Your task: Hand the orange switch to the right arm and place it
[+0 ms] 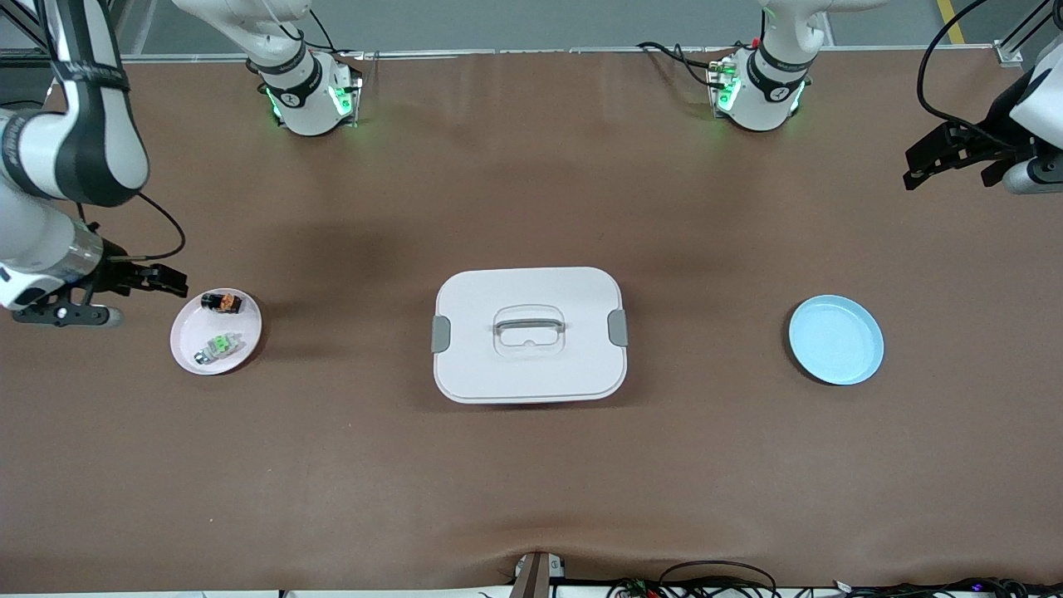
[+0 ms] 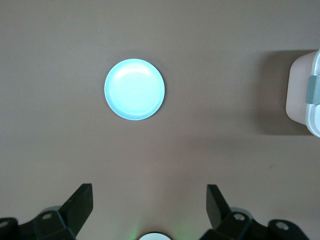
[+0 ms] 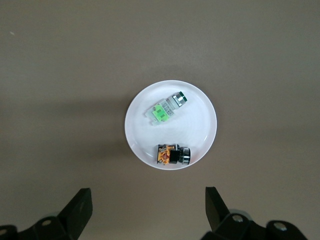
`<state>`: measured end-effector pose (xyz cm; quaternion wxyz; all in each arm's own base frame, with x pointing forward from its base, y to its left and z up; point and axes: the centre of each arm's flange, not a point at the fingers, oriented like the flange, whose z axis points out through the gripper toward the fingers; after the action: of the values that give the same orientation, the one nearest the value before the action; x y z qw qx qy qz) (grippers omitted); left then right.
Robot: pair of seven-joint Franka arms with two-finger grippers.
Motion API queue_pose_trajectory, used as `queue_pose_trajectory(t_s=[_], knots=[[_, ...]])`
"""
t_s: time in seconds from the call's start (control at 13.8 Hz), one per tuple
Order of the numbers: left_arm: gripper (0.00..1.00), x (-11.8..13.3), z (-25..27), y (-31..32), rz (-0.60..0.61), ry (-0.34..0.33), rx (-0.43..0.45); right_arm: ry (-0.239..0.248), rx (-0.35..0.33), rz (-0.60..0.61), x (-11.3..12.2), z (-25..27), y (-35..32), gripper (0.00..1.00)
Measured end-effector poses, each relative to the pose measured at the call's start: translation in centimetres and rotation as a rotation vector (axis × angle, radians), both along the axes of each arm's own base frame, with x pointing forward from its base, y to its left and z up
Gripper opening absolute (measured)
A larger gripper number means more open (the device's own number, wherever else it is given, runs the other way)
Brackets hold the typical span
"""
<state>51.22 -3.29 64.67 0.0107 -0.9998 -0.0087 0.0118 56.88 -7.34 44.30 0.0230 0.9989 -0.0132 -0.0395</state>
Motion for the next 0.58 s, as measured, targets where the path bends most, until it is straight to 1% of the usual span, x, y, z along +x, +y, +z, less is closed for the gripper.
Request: queue_pose_trajectory(t_s=[0.15,0.29,0.44,0.58], knots=[[1.0,0.0,0.0,0.0,0.0,0.0,0.0,0.008,0.007,0.001,0.3,4.1,0.9,1.0],[1.0,0.0,0.0,0.0,0.0,0.0,0.0,0.025,0.022,-0.004,-0.4,7.4,1.2,1.0],[1.0,0.0,0.0,0.0,0.0,0.001,0.0,0.008,0.035,-0.008,-1.8,10.9,1.4,1.0],[1.0,0.0,-0.1,0.0,0.0,0.002,0.0,-0.016,0.037,-0.01,-3.9,14.3,1.5,1.0]])
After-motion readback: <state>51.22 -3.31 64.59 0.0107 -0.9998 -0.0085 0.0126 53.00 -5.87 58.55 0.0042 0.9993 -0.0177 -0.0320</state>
